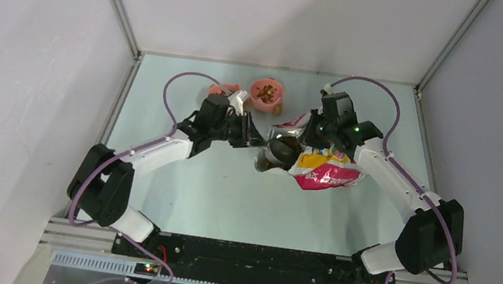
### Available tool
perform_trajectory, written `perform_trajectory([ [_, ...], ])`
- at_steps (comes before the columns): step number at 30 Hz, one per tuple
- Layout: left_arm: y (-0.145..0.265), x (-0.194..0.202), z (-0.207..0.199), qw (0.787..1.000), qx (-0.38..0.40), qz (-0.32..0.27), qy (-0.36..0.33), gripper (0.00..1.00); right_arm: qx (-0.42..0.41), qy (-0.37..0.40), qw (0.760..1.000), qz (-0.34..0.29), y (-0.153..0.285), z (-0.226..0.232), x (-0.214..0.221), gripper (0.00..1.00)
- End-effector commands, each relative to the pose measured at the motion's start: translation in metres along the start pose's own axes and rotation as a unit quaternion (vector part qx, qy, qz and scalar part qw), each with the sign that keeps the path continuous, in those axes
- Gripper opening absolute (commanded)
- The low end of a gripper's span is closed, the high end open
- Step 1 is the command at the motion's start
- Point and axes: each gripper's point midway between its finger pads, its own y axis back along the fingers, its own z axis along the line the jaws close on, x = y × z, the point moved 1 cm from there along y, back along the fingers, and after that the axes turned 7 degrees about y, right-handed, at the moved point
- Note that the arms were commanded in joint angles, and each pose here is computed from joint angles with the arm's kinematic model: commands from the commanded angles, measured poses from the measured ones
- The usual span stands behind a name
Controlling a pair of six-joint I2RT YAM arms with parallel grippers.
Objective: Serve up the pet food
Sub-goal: Collect the pet food from the pet food bag.
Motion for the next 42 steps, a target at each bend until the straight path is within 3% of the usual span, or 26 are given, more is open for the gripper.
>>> perform_trajectory([
  [1, 0.006, -0.015, -0.018, 0.999, 0.014, -0.018, -0.022, 0.0, 0.014, 0.001, 1.0, -0.017, 0.019, -0.01, -0.005, 0.0],
  [12, 0.058, -0.058, -0.034, 0.974, -0.03, -0.214, -0.067, 0.0, 0.002, 0.022, 0.999, -0.025, 0.025, 0.0, -0.005, 0.0],
  [16, 0.055, -0.051, -0.035, 0.969, -0.056, -0.225, -0.088, 0.0, 0.005, 0.029, 0.999, -0.033, 0.027, 0.002, -0.006, 0.0],
  [28, 0.002, -0.018, -0.026, 0.962, -0.147, -0.178, -0.147, 0.0, 0.064, 0.066, 0.995, -0.044, 0.037, -0.004, -0.003, 0.0],
  [35, -0.024, -0.018, -0.041, 0.968, -0.063, -0.203, -0.133, 0.0, 0.065, 0.054, 0.996, -0.029, 0.034, -0.007, 0.003, 0.0],
  [42, 0.009, -0.018, -0.038, 0.953, -0.02, -0.272, -0.133, 0.0, 0.052, 0.034, 0.998, -0.023, 0.03, -0.01, 0.003, 0.0],
])
